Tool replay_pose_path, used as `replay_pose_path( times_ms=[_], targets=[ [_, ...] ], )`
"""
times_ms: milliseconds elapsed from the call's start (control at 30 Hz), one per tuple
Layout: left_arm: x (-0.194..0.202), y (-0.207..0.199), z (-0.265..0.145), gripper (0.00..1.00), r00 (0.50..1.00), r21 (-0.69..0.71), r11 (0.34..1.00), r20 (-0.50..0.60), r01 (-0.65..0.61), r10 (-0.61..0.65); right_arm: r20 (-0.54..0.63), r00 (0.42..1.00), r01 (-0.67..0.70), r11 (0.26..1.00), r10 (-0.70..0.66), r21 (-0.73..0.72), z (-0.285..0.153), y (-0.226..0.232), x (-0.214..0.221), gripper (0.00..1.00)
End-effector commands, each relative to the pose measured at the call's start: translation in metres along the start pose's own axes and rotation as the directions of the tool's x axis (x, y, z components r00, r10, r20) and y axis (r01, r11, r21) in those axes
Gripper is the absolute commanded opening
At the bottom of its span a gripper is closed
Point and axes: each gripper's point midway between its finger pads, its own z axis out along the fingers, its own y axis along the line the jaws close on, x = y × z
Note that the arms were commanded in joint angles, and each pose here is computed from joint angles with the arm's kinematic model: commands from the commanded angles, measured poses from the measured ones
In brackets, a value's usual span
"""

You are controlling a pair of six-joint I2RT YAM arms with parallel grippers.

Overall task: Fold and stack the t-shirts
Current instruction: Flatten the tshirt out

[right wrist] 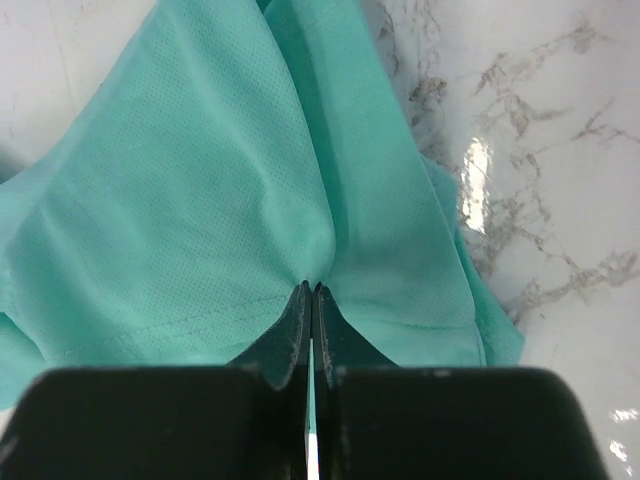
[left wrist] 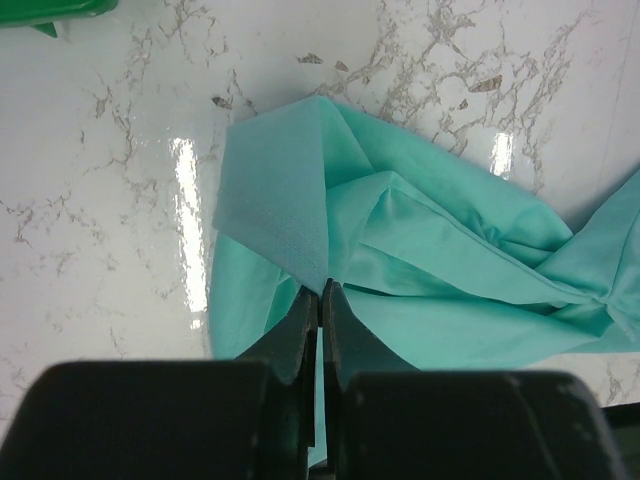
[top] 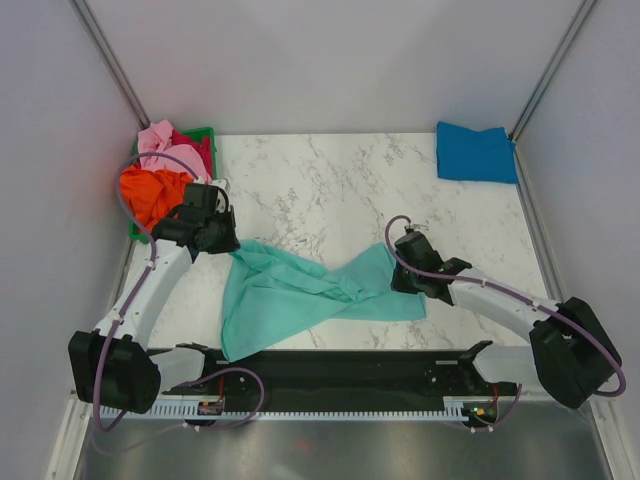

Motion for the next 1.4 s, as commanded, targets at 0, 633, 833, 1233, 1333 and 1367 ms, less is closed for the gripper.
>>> replay_pose_path(
  times_ms=[0, 633, 833, 1233, 1333, 1367],
  targets=[
    [-0.016, -0.01, -0.011, 0.02, 0.997, 0.046, 0.999, 0.071, 0.001, -0.005, 0.12, 0.993, 0.001, 0.999, 0.005, -0.05, -0.03, 0.02, -0.042, 0.0],
    [-0.087, -0.092, -0.374, 0.02, 0.415, 0.214, 0.82, 0.909, -0.53, 0.031, 0.832, 0.519, 0.252, 0.894, 0.198, -0.37, -0.451, 0.043, -0.208, 0.0],
    [-0.067, -0.082, -0.439, 0.02, 0.219, 0.125, 0.827, 0.976, -0.548, -0.002, 0.906, 0.333, 0.194, 0.922, 0.26, -0.336, -0.535, -0.006, -0.205, 0.0],
    [-0.132, -0.088, -0.438, 0.02, 0.22, 0.113, 0.863, 0.975, -0.492, -0.002, 0.962, 0.224, 0.034, 0.985, 0.159, -0.171, -0.584, -0.014, -0.269, 0.0],
    [-0.163, -0.101, -0.389, 0.02, 0.312, 0.138, 0.849, 0.95, -0.511, 0.033, 0.945, 0.325, -0.035, 0.999, 0.043, -0.034, -0.522, 0.006, -0.311, 0.0],
    [-0.174, -0.101, -0.369, 0.02, 0.353, 0.146, 0.858, 0.935, -0.493, 0.044, 0.917, 0.398, -0.067, 0.996, -0.023, 0.054, -0.477, 0.016, -0.33, 0.0]
  ],
)
